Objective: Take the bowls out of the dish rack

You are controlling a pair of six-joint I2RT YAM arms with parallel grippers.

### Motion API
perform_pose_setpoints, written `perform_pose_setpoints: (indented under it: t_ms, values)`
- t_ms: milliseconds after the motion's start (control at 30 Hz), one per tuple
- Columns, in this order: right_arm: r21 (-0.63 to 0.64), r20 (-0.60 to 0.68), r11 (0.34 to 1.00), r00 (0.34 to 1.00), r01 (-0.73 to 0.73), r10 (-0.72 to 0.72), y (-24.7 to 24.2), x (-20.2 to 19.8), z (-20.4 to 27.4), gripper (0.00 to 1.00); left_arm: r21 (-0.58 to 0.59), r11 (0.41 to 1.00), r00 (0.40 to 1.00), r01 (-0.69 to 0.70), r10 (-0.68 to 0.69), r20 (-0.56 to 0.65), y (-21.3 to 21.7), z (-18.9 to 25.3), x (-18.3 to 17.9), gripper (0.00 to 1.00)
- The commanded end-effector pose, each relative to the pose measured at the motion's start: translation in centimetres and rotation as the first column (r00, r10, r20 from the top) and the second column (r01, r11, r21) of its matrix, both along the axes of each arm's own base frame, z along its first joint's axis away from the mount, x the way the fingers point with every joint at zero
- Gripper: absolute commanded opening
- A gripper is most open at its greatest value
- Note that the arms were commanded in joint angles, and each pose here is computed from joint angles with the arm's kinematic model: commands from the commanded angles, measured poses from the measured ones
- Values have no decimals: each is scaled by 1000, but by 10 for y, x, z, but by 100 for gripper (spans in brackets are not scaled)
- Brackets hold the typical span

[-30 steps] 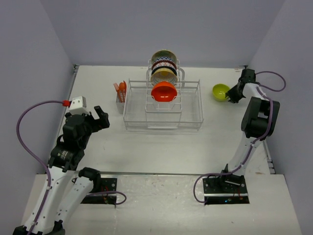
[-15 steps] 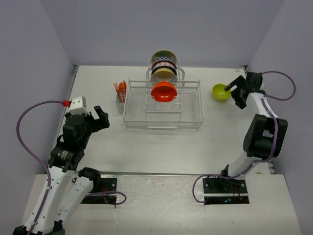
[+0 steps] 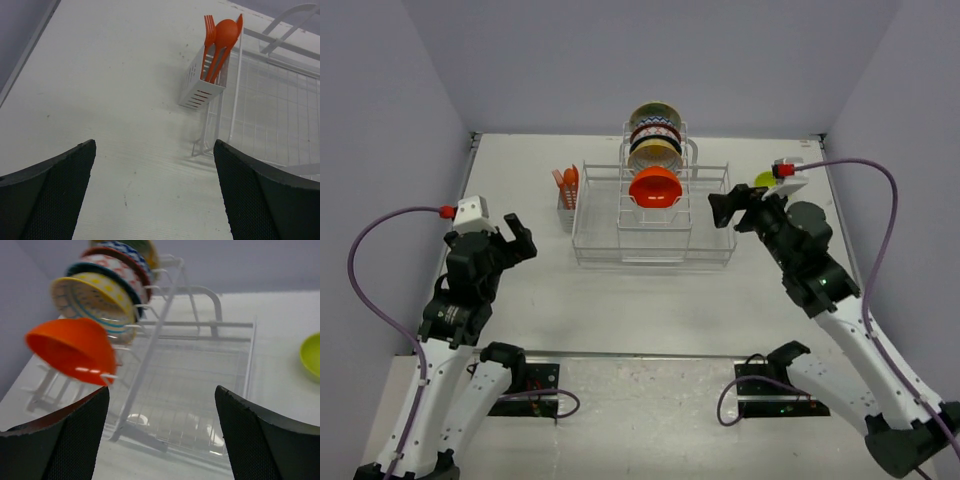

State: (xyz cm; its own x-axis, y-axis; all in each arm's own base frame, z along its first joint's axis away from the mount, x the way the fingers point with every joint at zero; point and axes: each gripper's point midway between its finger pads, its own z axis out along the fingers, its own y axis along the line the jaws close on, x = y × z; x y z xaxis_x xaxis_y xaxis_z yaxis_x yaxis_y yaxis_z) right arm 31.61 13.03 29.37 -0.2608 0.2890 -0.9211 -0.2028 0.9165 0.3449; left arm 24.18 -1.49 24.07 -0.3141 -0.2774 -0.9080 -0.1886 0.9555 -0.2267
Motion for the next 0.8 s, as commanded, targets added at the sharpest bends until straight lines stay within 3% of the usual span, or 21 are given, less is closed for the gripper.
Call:
perform_pose_setpoints:
  t_ms: [0, 100, 133, 233, 333, 367, 567, 767]
  values:
    - [-172, 255, 984, 962, -51, 94, 3, -25, 80, 85, -5, 998, 998, -70, 70, 10, 13, 5, 5, 100]
    - [-451, 193, 885, 956, -115, 223, 46, -32, 77, 84, -7, 998, 998, -57, 57, 2, 12, 4, 8, 100]
    - [-565, 213, 825, 963, -15, 164, 35, -26, 86, 84, -8, 998, 998, -55, 55, 9, 12, 5, 7, 100]
    - [-742, 197, 670, 957, 2, 215, 66, -22, 79, 84, -12, 999, 999, -47, 48, 16, 11, 6, 7, 100]
    - [-806, 202, 591, 954, 32, 223, 87, -11, 78, 61, -16, 1000, 1000, -13, 13, 16, 5, 4, 8, 100]
    - [-827, 191, 561, 953, 28, 234, 96, -6, 71, 58, -15, 1000, 1000, -5, 5, 13, 4, 4, 9, 100]
    - [-872, 201, 488, 939, 41, 279, 114, 7, 71, 56, -22, 999, 999, 26, -26, 21, -2, 5, 9, 100]
    - [-886, 184, 463, 945, 39, 272, 112, 20, 63, 53, -25, 999, 999, 36, -35, 34, -3, 7, 8, 100]
